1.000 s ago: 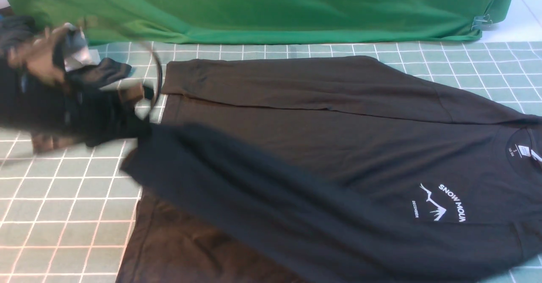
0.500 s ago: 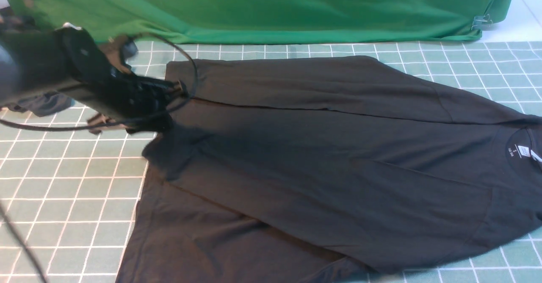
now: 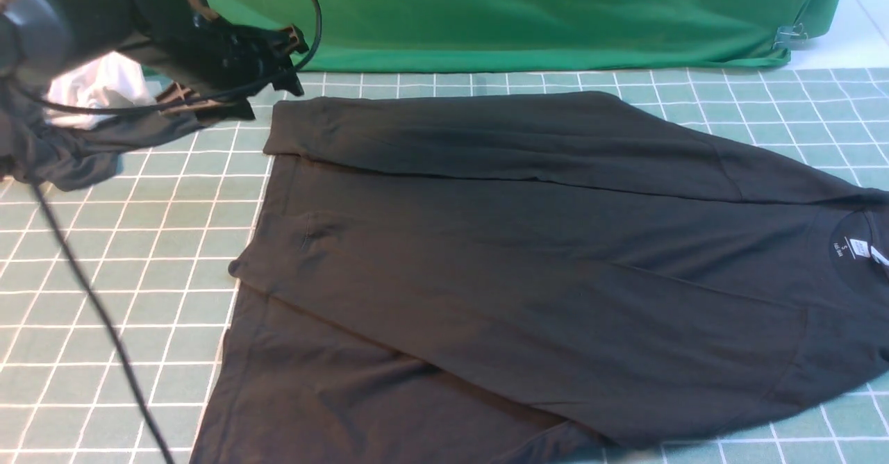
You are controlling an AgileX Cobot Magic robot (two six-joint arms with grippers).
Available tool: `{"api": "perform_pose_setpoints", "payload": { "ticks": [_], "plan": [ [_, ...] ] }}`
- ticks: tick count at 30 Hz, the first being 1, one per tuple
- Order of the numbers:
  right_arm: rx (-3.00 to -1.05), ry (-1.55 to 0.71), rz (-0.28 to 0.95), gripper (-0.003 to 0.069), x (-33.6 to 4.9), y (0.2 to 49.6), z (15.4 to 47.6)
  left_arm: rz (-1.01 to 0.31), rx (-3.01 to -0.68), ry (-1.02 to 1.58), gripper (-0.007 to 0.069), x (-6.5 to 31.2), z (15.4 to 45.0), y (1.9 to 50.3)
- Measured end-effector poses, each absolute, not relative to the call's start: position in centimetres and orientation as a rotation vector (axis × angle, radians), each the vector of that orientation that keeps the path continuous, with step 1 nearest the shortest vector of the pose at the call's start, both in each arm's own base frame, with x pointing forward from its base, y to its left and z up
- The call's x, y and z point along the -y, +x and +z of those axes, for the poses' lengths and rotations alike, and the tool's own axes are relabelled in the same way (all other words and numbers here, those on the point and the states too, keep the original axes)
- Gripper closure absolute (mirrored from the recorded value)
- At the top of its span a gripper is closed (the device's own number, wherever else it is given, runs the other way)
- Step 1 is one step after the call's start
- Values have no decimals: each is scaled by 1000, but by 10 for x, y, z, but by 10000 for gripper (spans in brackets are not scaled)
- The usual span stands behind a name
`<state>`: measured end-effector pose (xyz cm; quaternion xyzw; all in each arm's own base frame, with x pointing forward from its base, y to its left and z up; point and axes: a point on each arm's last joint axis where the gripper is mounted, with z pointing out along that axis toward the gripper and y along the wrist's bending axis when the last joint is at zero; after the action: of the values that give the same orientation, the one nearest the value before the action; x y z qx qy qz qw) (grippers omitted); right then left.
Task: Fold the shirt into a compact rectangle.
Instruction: 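Grab the top left corner of the dark shirt with the left gripper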
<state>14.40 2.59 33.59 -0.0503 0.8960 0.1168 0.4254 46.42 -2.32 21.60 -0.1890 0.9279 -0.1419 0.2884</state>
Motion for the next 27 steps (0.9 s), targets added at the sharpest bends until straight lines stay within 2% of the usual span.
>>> {"api": "perform_pose_setpoints", "payload": {
  "ticks": [8,16,25,27],
  "plan": [
    [-2240,-126,292,509,-26,144,336,-398,-2518,-598,235,4,181,506],
    [-2232,-123,290,497,-26,145,336,-364,-2485,-682,244,-5,155,526],
    [-2191,-112,281,489,-25,147,339,-385,-2460,-706,253,-4,147,531],
    [-2180,-108,279,487,-25,148,340,-400,-2450,-715,302,-3,147,532]
  ]
}}
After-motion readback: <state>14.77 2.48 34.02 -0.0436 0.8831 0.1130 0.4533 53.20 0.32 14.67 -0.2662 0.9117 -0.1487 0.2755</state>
